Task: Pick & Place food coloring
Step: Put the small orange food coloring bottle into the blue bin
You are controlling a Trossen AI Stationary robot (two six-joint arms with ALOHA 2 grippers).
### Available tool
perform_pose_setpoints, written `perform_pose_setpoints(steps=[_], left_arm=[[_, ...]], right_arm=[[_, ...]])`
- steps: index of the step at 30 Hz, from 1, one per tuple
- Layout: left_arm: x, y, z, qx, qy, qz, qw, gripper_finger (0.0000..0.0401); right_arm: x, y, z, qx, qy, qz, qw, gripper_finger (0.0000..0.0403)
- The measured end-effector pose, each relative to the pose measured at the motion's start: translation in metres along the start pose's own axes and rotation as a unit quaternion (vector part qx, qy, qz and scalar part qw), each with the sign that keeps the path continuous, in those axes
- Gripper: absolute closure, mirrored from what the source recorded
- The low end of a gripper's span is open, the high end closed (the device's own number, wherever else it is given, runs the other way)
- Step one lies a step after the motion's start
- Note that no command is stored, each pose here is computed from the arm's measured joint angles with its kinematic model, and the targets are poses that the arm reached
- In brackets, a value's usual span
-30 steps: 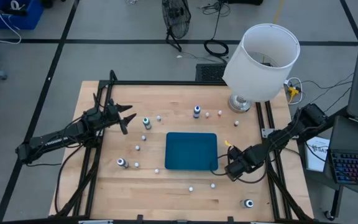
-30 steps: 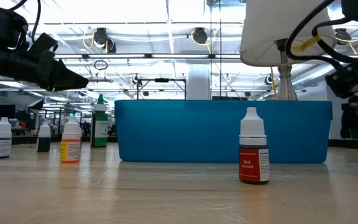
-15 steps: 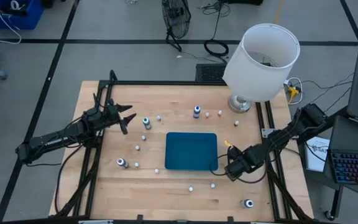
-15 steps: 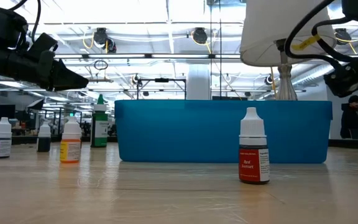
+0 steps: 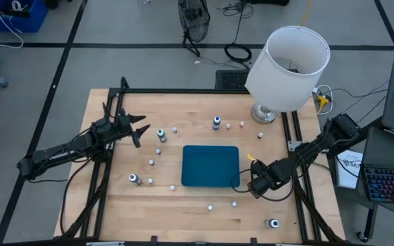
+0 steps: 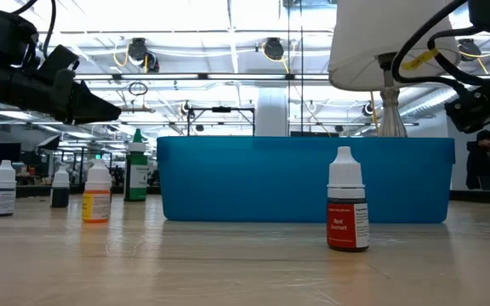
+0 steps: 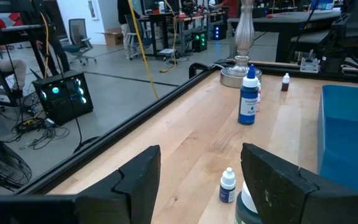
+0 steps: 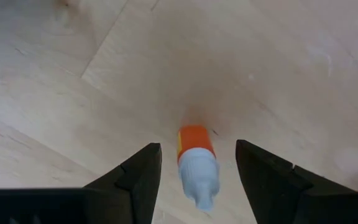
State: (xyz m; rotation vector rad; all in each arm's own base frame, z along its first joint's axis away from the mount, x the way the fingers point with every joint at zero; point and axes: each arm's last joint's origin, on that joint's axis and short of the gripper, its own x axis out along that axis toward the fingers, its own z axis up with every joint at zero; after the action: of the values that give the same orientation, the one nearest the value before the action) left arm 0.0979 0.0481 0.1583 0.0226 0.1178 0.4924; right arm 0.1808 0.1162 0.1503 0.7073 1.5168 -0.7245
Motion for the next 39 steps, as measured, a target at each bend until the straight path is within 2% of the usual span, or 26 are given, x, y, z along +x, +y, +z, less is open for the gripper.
perform_pose_setpoints(steps=[12, 23, 30, 39], left_arm=[[0.0, 0.0, 0.0, 0.0, 0.0, 0.0, 1.0, 0.0176], [0.0, 0.0, 0.0, 0.0, 0.0, 0.0, 1.0, 0.0176], [0.0, 0.0, 0.0, 0.0, 0.0, 0.0, 1.0, 0.0176], [0.0, 0.0, 0.0, 0.0, 0.0, 0.0, 1.0, 0.0176]], right_arm=[[0.0, -0.0011, 0.0003, 0.001, -0.001, -0.006, 1.0, 0.0215], [0.0, -0.001, 0.0011, -0.011, -0.014, -0.006, 1.0, 0.0284], [-0.0003, -0.0008, 0.0018, -0.048, -0.026, -0.006, 0.998, 0.0346], [-0.0095, -0.0035, 0.0022, -0.055, -0.049, 0.015, 0.997, 0.0348]])
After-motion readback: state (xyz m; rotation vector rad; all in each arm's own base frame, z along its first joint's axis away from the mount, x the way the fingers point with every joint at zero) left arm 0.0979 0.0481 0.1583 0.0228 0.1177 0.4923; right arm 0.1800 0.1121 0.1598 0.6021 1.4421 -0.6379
